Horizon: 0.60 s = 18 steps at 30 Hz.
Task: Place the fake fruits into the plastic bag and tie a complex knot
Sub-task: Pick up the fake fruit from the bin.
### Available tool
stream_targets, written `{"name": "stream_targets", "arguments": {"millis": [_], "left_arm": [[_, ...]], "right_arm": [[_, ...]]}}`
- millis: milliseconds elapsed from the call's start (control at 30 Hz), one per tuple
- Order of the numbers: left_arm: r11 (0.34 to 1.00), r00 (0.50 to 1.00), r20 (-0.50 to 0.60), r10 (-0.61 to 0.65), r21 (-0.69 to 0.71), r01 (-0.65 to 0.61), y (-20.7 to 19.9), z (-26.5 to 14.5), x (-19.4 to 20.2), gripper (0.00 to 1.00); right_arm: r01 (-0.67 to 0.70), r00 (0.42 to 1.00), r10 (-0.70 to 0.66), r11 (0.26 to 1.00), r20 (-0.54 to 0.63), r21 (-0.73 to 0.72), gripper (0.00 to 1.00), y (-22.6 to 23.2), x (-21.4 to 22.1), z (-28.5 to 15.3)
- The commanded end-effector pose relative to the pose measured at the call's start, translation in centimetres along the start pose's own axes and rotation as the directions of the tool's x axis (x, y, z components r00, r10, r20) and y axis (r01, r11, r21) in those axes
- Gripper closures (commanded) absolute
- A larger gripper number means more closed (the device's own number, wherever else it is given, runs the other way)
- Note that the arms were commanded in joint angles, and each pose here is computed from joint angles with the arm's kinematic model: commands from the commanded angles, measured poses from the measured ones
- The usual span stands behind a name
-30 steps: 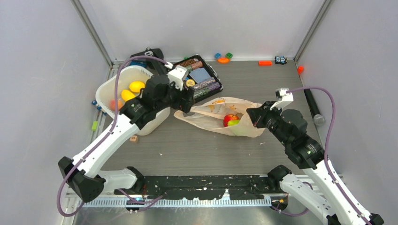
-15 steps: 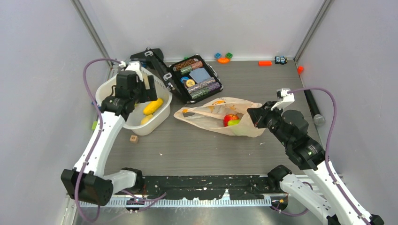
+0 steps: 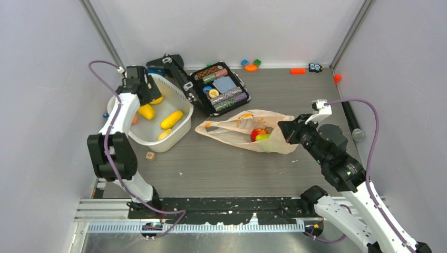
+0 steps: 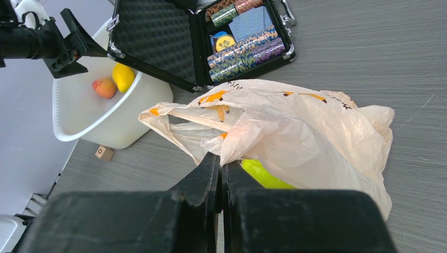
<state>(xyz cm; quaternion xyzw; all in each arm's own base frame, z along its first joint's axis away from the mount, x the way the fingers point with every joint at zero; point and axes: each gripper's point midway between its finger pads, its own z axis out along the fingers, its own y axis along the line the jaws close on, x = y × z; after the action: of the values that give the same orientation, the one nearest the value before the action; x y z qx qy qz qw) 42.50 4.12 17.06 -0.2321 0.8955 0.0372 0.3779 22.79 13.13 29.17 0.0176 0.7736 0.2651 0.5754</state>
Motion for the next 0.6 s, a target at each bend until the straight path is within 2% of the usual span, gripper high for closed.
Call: {"name": "stream_targets", "arguments": {"millis": [0,200,567], "left_arm": [[0.986,0.991,0.042,-0.13,-0.103,0.134,2.4,2.1,-2.8,0.11],[0.968,0.984,0.015,-0.176,-0.179,0.176,4.5,5.0,-2.8,0.13],[0.965,0.967,-0.137,-0.216,-0.178,0.191,3.9,9.2,-0.3,0.23]], "right_arm": [[-0.001,0.999,0.003,1.0,0.052,-0.029,0.95,0.7,-1.3,0.1],[0.012,0.998,-0.011,1.0,0.059,-0.015,0.95,0.5,-1.5,0.1],[0.015,0.998,-0.015,1.0,0.054,-0.013,0.95,0.6,-1.5,0.5]]}}
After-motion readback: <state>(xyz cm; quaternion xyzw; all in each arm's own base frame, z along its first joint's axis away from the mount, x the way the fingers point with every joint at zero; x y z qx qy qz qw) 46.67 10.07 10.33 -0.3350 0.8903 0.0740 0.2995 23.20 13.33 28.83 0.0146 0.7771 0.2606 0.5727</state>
